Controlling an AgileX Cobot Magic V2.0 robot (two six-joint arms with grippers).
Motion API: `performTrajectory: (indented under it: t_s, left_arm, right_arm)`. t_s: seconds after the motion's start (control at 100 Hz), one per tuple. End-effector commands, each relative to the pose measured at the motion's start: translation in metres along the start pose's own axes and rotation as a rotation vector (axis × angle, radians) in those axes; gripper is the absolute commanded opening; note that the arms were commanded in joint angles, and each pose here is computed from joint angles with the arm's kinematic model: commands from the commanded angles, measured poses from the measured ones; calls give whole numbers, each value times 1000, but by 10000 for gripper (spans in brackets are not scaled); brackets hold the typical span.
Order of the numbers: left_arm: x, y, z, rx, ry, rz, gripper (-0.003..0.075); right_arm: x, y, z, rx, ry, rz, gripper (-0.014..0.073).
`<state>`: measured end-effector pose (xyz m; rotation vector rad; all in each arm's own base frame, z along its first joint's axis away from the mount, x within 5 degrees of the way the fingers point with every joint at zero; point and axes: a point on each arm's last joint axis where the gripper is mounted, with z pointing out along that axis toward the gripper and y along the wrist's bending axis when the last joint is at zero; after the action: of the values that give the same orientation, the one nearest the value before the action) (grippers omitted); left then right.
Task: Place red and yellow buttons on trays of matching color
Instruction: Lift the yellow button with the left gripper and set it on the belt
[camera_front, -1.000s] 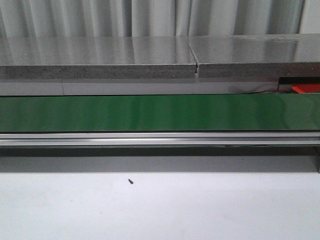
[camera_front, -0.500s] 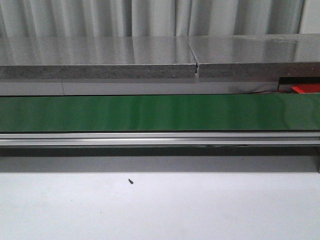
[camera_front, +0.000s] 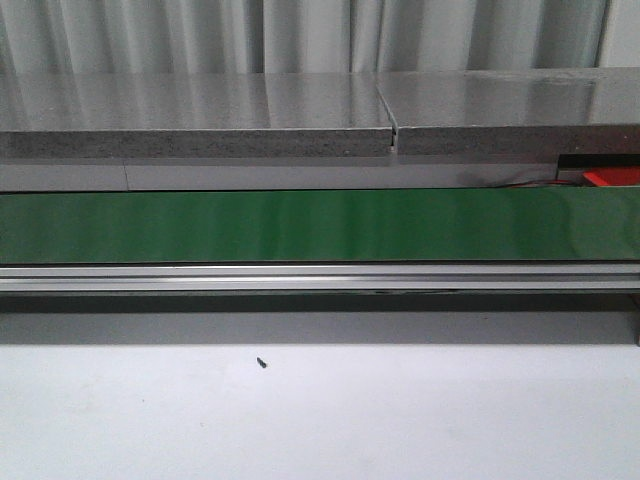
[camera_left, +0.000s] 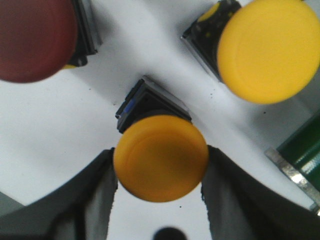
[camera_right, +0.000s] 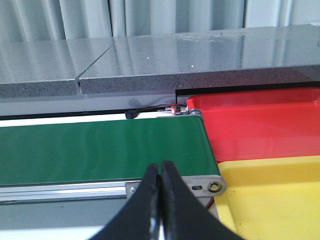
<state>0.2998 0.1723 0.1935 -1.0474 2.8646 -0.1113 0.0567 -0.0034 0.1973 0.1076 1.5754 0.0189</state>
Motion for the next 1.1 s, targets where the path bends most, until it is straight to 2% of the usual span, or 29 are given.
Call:
performTrajectory:
  t_s: [0.0,0.24,0.52,0.8,1.09]
  left_arm:
    - [-4,-2,-22,17,-85,-13,282]
    - [-4,-2,-31,23,-126,-11,262]
    - [14,-4,-66,31,-148,6,262]
    - [32,-6,-104,53,-233,28,262]
    - [34,-43,-131,88,-283,146,262]
  right_arm:
    - [-13,2,-3,-15,-113,-12,-67]
    - [-13,2,-3,-15,-113,-12,-67]
    - [-13,2,-3,-15,-113,-12,-67]
    - [-13,2,-3,-15,-113,-12,-67]
    - [-13,2,-3,-15,-113,-12,-67]
